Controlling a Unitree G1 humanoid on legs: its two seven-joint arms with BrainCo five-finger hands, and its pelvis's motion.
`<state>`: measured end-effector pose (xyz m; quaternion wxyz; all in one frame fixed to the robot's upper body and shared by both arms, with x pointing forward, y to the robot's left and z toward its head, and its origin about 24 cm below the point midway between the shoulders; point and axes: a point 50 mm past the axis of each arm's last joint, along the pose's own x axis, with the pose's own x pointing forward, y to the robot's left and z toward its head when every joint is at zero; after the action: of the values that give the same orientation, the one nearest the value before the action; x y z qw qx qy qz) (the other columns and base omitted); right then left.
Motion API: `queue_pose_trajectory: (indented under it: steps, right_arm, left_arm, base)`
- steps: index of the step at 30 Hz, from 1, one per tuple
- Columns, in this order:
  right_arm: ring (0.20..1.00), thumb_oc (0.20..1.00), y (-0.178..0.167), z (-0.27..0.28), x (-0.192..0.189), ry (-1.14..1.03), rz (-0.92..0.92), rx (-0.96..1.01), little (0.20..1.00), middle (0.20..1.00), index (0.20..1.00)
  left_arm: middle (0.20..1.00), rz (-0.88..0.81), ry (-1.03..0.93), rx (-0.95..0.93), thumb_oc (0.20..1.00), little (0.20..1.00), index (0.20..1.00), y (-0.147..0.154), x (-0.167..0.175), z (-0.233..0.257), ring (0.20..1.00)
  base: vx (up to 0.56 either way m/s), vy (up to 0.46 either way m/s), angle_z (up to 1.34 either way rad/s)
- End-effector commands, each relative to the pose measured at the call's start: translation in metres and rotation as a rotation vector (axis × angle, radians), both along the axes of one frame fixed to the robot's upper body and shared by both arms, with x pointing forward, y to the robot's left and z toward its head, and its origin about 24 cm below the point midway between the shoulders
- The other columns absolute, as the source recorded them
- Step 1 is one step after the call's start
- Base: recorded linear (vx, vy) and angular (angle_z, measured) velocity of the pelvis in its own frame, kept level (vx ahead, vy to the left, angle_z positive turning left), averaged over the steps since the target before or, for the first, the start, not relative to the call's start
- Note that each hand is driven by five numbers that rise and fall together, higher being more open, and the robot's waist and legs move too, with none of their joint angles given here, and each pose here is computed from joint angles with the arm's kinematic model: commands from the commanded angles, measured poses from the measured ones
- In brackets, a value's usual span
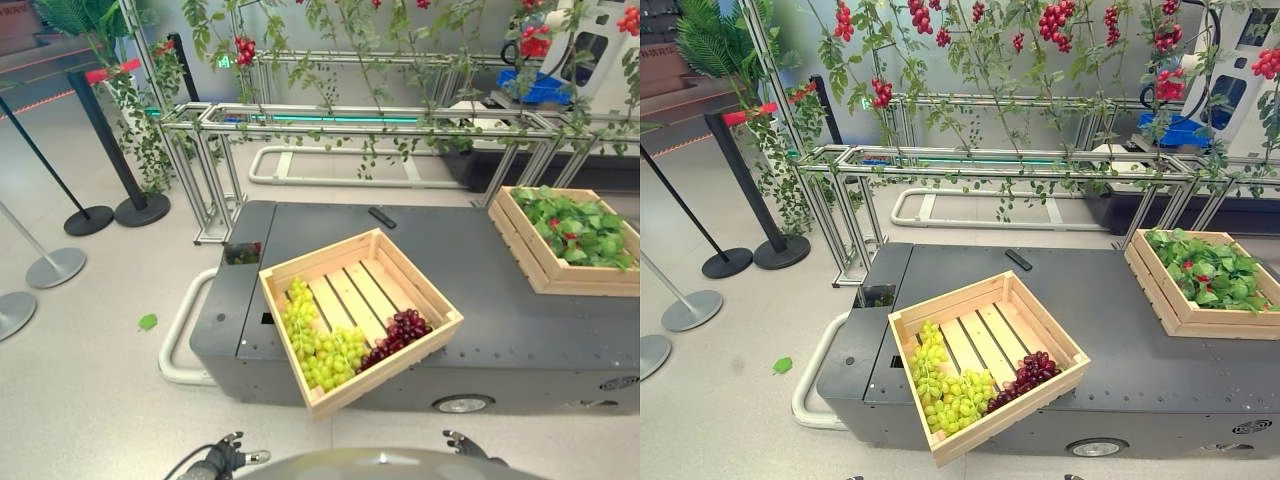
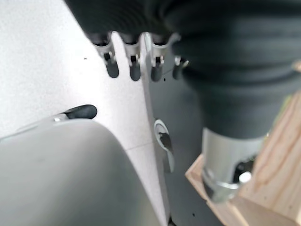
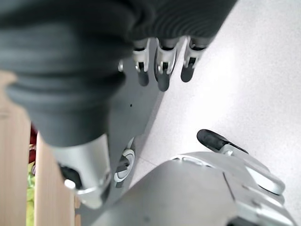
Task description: Pick up the fruits from the basket on one side to the basket on the other side
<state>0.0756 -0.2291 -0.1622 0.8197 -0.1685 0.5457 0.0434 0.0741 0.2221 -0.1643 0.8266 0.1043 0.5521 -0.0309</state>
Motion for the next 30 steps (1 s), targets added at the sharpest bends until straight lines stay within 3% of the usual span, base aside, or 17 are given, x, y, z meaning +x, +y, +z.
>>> queue_pose_trajectory:
  steps: [1, 13, 17, 18, 20, 21, 22, 24, 30]
  right_arm:
    - [1.0, 1.0, -0.012, 0.012, 0.04, -0.109, -0.01, -0.031, 1.0, 1.0, 1.0]
    - [1.0, 1.0, -0.041, 0.035, 0.073, -0.304, -0.197, -0.037, 1.0, 1.0, 1.0]
    - [1.0, 1.0, -0.067, 0.103, 0.137, -0.705, -0.174, -0.049, 1.0, 1.0, 1.0]
    - [1.0, 1.0, -0.067, 0.103, 0.137, -0.704, -0.175, -0.05, 1.0, 1.0, 1.0]
    - [1.0, 1.0, -0.092, 0.161, 0.164, -0.919, -0.079, -0.155, 1.0, 1.0, 1.0]
    - [1.0, 1.0, -0.092, 0.161, 0.164, -0.919, -0.079, -0.156, 1.0, 1.0, 1.0]
    - [1.0, 1.0, -0.102, 0.205, 0.182, -1.069, -0.015, -0.221, 1.0, 1.0, 1.0]
    - [1.0, 1.0, -0.102, 0.232, 0.19, -1.145, 0.064, -0.263, 1.0, 1.0, 1.0]
    - [1.0, 1.0, -0.071, 0.362, 0.212, -1.486, 0.535, -0.558, 1.0, 1.0, 1.0]
  left_arm:
    - [1.0, 0.005, -0.044, -0.02, 1.0, 1.0, 1.0, -0.01, 0.026, 0.002, 1.0]
    - [1.0, 0.014, -0.052, -0.007, 1.0, 1.0, 1.0, -0.004, 0.024, 0.003, 1.0]
    - [1.0, 0.009, -0.088, -0.012, 1.0, 1.0, 1.0, -0.002, 0.027, 0.005, 1.0]
    - [1.0, 0.008, -0.087, -0.012, 1.0, 1.0, 1.0, -0.002, 0.027, 0.005, 1.0]
    - [1.0, -0.003, -0.102, -0.022, 1.0, 1.0, 1.0, -0.002, 0.029, 0.007, 1.0]
    - [1.0, -0.004, -0.102, -0.022, 1.0, 1.0, 1.0, -0.002, 0.029, 0.006, 1.0]
    - [1.0, -0.009, -0.111, -0.029, 1.0, 1.0, 1.0, -0.003, 0.031, 0.007, 1.0]
    - [1.0, -0.007, -0.116, -0.033, 1.0, 1.0, 1.0, -0.003, 0.031, 0.008, 1.0]
    - [1.0, -0.016, -0.13, -0.046, 1.0, 1.0, 1.0, -0.001, 0.034, 0.009, 1.0]
  base:
    - [0.0, 0.0, 0.0]
    - [0.0, 0.0, 0.0]
    - [-0.01, -0.007, 0.02]
    - [-0.01, -0.011, 0.06]
    - [0.0, -0.017, 0.09]
    - [0.02, -0.025, 0.17]
    - [0.01, -0.015, 0.2]
    - [0.01, -0.025, 0.19]
    - [0.02, -0.03, 0.12]
